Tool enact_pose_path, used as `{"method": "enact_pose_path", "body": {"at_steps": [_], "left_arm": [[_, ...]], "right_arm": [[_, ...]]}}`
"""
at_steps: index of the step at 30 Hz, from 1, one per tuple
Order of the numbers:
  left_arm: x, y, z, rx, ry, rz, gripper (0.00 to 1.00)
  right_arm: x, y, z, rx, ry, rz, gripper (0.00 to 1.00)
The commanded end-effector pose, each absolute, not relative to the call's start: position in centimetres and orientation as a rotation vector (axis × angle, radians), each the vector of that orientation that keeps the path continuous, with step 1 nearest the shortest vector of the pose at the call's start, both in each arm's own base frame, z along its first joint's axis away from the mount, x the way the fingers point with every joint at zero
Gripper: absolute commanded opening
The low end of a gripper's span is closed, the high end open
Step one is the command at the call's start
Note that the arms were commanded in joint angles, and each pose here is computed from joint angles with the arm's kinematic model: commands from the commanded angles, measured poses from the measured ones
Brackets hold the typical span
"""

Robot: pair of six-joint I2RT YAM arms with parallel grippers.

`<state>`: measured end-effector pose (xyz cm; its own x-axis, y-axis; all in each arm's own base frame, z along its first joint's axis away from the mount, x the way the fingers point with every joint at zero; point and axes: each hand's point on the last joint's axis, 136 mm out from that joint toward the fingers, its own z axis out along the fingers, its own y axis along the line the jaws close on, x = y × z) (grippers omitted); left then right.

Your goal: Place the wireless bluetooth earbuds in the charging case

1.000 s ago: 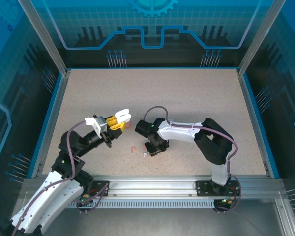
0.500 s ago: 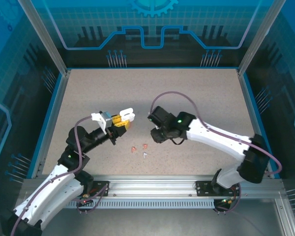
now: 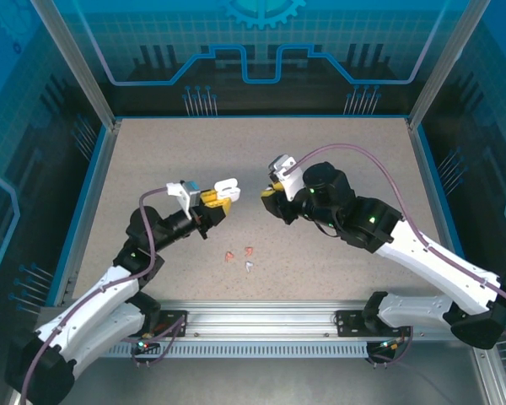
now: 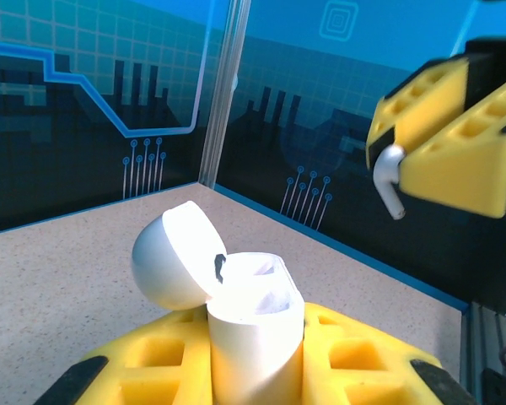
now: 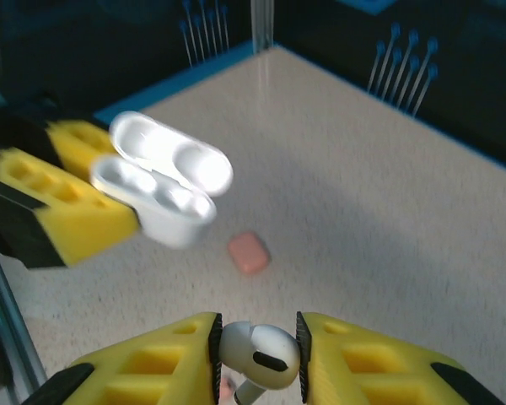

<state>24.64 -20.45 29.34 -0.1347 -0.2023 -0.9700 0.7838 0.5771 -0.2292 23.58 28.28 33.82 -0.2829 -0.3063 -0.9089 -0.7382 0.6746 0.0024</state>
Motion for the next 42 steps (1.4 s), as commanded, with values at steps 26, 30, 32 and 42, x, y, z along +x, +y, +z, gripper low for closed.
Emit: {"method": "enact_pose_path", "body": {"at_steps": [26, 30, 32, 42], "left_arm": [[23.6, -21.6, 33.8, 0.534, 1.304, -1.037, 0.0], [23.6, -21.6, 33.8, 0.533, 1.305, -1.041, 0.0], [23.5, -21.6, 33.7, 0.532, 1.306, -1.04, 0.0], [23.5, -21.5, 33.9, 0.527, 1.303, -1.042, 0.0]], "right_arm": [[26.0, 33.9, 37.1, -0.885, 1.691, 0.645, 0.31], [26.2, 33.8, 36.5, -0.879, 1.708, 0.627, 0.3], [26.3, 33.8, 36.4, -0.877, 1.712, 0.621, 0.3], [27.0, 33.7, 35.7, -0.868, 1.733, 0.58, 0.3]]}}
